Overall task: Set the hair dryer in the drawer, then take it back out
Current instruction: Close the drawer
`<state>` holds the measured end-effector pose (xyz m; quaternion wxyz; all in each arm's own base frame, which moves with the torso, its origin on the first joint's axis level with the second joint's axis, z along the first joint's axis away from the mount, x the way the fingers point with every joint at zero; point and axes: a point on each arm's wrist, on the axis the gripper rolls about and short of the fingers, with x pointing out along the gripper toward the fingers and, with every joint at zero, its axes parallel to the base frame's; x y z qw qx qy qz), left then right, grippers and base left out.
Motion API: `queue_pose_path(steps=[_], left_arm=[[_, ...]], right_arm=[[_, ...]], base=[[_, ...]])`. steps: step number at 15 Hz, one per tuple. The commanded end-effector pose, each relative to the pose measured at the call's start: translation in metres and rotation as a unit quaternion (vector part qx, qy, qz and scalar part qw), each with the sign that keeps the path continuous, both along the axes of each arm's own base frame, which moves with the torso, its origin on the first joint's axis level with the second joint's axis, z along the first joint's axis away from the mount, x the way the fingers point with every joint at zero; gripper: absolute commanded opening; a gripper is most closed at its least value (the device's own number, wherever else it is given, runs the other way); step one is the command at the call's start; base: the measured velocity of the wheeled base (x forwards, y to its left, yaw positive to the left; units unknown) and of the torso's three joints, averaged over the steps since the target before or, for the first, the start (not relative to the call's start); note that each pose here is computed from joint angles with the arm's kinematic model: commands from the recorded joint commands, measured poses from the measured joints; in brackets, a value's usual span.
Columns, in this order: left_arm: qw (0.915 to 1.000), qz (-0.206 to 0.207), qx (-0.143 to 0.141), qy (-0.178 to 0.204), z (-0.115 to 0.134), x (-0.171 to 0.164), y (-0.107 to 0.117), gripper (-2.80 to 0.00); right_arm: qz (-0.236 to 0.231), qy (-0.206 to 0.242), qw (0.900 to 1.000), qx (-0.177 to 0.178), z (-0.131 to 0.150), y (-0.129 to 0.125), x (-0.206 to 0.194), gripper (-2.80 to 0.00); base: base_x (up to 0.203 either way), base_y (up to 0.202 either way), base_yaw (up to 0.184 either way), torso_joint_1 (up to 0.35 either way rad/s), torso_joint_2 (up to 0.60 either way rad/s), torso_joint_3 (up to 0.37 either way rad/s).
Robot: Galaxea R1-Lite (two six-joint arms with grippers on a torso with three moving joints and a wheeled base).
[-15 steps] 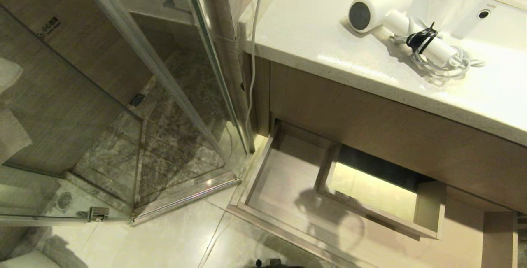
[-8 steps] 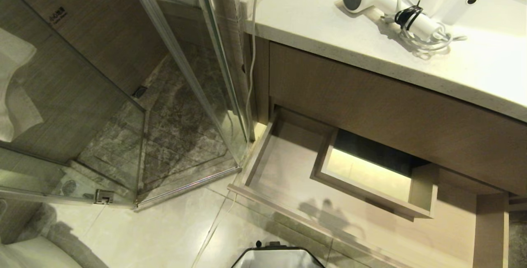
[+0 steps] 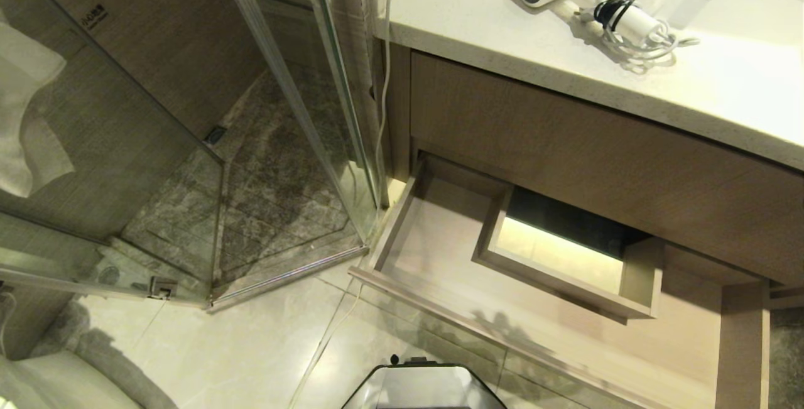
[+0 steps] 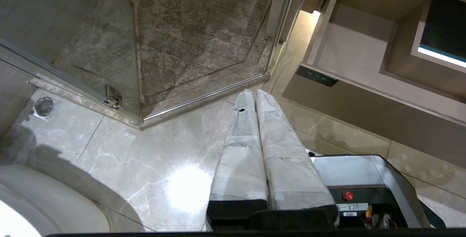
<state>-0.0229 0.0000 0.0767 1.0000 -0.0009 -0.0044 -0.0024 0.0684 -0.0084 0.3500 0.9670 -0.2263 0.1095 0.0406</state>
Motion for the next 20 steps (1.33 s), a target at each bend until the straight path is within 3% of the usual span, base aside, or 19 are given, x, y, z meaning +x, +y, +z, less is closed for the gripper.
queue_pose_path(steps=[1, 6, 15, 20], left_arm=[[1.0, 0.0, -0.001, 0.001, 0.0, 0.0001, 0.0, -2.8], [1.0, 0.0, 0.0, 0.001, 0.0, 0.0001, 0.0, -2.8], [1.0, 0.0, 0.0, 0.001, 0.0, 0.0001, 0.0, -2.8], [1.0, 0.0, 0.0, 0.001, 0.0, 0.0001, 0.0, -2.8]], right_arm=[[0.0, 0.005, 1.0, 0.0, -0.0008, -0.0006, 0.0021, -2.8], [-0.001, 0.004, 1.0, -0.001, -0.0007, -0.0006, 0.001, -2.8], [-0.007, 0.008, 1.0, -0.002, -0.0041, -0.0007, -0.0024, -2.8], [-0.01, 0.009, 1.0, -0.001, -0.0055, -0.0005, -0.0041, -2.8]], base=[[0.0, 0.0, 0.0, 0.0, 0.0, 0.0], [0.002, 0.004, -0.033, 0.0, 0.0, -0.001], [0.0, 0.007, -0.164, 0.001, 0.0, -0.001], [-0.001, 0.001, -0.018, -0.001, 0.0, 0.001]])
